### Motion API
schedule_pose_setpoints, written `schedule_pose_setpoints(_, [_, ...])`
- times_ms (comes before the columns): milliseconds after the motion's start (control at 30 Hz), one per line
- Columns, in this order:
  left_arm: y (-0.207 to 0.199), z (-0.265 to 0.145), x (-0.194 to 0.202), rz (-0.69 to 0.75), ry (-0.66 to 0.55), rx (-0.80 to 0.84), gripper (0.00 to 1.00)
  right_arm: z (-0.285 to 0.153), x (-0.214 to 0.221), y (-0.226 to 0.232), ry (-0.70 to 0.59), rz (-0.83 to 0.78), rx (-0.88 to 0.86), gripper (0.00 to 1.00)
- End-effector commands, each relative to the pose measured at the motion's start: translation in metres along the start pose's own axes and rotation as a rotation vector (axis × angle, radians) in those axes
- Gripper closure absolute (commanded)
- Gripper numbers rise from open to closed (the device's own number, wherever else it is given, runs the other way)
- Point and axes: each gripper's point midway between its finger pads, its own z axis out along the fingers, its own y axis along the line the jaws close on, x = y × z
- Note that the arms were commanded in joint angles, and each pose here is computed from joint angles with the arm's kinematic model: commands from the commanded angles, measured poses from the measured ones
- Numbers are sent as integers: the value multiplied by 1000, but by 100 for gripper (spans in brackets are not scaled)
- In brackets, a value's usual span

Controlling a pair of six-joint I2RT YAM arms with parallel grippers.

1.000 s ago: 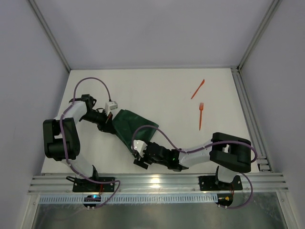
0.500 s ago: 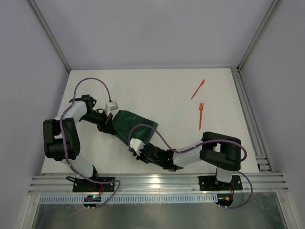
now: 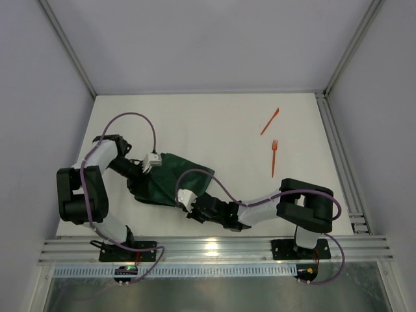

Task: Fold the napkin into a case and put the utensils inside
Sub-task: Smooth out the lower triangle-folded napkin at the center of the board.

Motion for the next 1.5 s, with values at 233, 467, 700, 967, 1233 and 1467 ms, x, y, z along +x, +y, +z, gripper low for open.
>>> schedule_pose_setpoints(233, [26, -38, -64, -33, -166, 44, 57, -4, -15, 11, -40, -63, -65, 96])
schedule_pose_setpoints(467, [86, -17, -78, -139, -95, -283, 52, -4, -10, 12, -26, -71, -75, 96])
schedule_pose_setpoints(700, [83, 16, -107, -124, -59, -222, 52, -4, -12, 13, -34, -67, -79, 96])
schedule_pose_setpoints(967, [91, 54, -115, -108, 42, -228, 53, -4, -12, 13, -40, -58, -78, 96])
schedule_pose_setpoints(1233, [60, 63, -88, -17, 168, -151, 68, -5, -11, 11, -44, -35, -76, 96])
schedule_pose_setpoints(1467, [18, 43, -46, 58, 305, -66, 74, -6, -7, 8, -35, -15, -59, 96])
